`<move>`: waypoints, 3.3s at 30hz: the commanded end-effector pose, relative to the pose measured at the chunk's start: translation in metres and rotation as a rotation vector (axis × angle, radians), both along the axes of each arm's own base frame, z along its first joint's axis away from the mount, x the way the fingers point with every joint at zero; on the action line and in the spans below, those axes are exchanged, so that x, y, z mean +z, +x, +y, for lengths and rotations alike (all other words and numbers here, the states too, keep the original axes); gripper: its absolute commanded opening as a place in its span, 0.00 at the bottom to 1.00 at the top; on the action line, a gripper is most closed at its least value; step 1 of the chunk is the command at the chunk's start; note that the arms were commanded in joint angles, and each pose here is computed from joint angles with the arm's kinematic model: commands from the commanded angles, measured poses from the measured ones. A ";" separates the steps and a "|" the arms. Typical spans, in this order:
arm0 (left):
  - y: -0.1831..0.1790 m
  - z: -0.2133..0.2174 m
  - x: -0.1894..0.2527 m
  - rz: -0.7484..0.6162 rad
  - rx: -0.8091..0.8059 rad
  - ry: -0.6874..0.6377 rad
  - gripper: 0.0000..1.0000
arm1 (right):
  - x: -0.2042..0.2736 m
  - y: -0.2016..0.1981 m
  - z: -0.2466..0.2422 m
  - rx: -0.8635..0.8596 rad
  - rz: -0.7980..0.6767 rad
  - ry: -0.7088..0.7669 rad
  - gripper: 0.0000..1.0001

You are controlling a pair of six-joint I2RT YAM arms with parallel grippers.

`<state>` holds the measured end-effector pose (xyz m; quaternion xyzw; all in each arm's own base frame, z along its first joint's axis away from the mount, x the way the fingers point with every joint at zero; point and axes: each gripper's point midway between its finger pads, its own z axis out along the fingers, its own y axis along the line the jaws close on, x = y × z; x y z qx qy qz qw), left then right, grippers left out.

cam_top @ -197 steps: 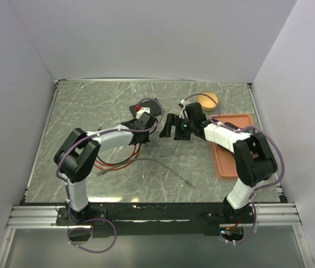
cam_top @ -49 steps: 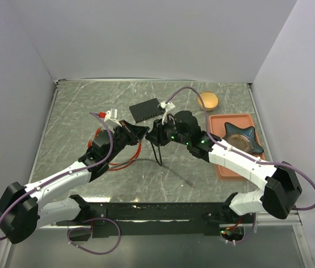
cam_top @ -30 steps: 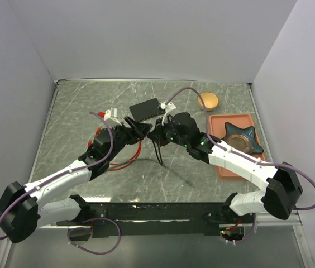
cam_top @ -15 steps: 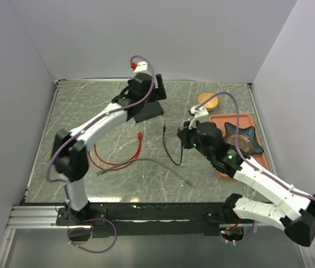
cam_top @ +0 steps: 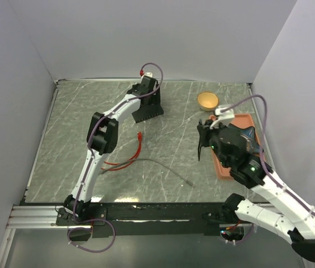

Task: Insert the plug into the switch port

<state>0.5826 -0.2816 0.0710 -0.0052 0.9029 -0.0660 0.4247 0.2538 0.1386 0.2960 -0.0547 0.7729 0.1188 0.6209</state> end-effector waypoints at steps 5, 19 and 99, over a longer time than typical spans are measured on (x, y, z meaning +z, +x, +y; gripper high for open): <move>0.013 0.014 -0.010 0.011 -0.063 0.000 0.96 | -0.076 0.018 0.041 0.099 0.183 -0.108 0.00; -0.078 0.036 -0.052 0.198 -0.058 -0.063 0.92 | -0.126 0.022 0.085 0.273 0.326 -0.174 0.00; -0.168 -0.002 -0.023 0.036 -0.369 -0.445 0.84 | -0.264 0.061 0.135 0.329 0.664 -0.341 0.00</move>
